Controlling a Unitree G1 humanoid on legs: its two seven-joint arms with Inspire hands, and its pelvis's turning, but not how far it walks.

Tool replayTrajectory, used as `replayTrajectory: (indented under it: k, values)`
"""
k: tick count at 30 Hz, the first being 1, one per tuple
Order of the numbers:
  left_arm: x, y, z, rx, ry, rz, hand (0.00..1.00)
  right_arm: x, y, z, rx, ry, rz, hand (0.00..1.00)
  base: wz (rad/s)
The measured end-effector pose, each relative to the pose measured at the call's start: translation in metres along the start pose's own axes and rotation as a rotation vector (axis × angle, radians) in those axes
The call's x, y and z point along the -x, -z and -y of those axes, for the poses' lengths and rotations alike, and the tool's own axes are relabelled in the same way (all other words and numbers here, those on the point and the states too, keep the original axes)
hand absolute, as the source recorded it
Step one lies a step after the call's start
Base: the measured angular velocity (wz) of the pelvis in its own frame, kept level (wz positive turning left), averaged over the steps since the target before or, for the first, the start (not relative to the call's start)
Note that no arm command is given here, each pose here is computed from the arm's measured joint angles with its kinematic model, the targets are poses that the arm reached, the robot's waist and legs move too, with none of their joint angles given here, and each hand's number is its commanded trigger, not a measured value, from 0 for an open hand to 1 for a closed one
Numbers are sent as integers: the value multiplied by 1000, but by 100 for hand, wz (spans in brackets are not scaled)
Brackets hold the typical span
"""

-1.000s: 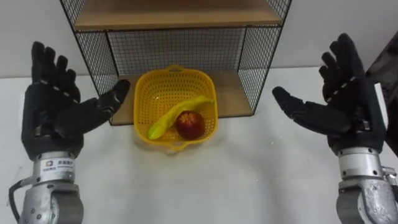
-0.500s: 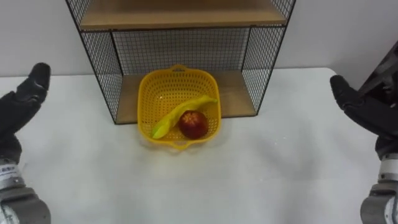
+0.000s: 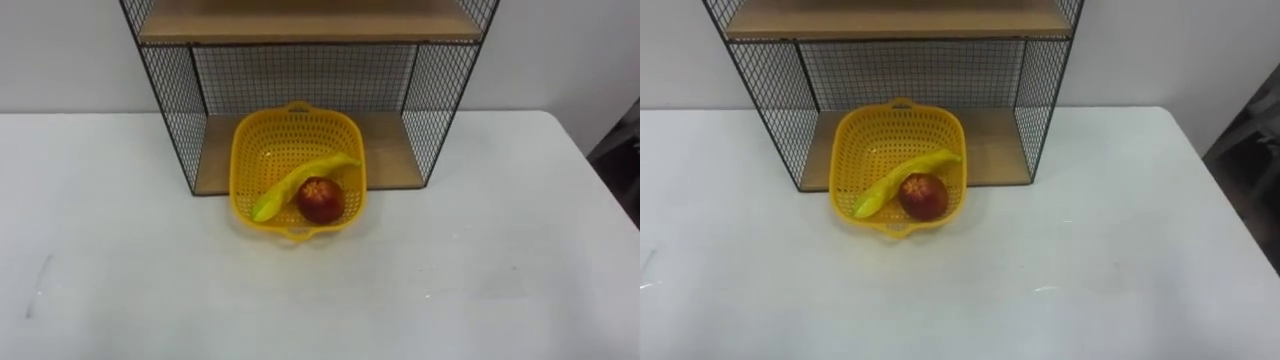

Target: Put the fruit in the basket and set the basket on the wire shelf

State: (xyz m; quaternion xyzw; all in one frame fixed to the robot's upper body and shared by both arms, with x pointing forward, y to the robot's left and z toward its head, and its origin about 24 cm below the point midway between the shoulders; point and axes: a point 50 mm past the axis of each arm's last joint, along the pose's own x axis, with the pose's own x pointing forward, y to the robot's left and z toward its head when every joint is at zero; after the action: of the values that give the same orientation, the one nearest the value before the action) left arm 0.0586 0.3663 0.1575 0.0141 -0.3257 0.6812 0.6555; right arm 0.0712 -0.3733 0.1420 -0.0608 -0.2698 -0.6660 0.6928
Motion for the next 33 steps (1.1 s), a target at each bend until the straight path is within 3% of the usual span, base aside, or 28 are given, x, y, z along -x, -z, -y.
replayTrajectory:
  k: [4, 9, 14, 19, 24, 26, 28, 32, 33]
  values:
    - [-12, 37, -42, -186, -179, -163, 0, -7, 34, 39, 98, 205, -187, 0, 0]
    - [1, 85, -104, -317, -446, -460, 0, 5, 80, 92, 171, 485, -490, 0, 1]
    - [34, 114, -170, -523, -661, -682, 0, 47, 122, 162, 272, 780, -810, 0, 9]
    - [85, 124, -221, -756, -705, -874, 0, 102, 136, 209, 470, 902, -993, 0, 5]
    - [138, 125, -254, -961, -562, -1129, 0, 155, 141, 230, 700, 828, -1181, 0, -4]
    - [161, 126, -260, -1097, -340, -1266, 0, 177, 147, 228, 862, 618, -1298, 0, 0]
    - [175, 127, -263, -1161, -177, -1371, 0, 188, 154, 221, 924, 452, -1385, 0, 0]
    - [198, 142, -245, -1296, 316, -1519, 0, 211, 168, 198, 1046, -29, -1547, 0, 0]
    - [201, 145, -242, -1309, 376, -1530, 0, 213, 170, 195, 1062, -94, -1560, 0, 0]
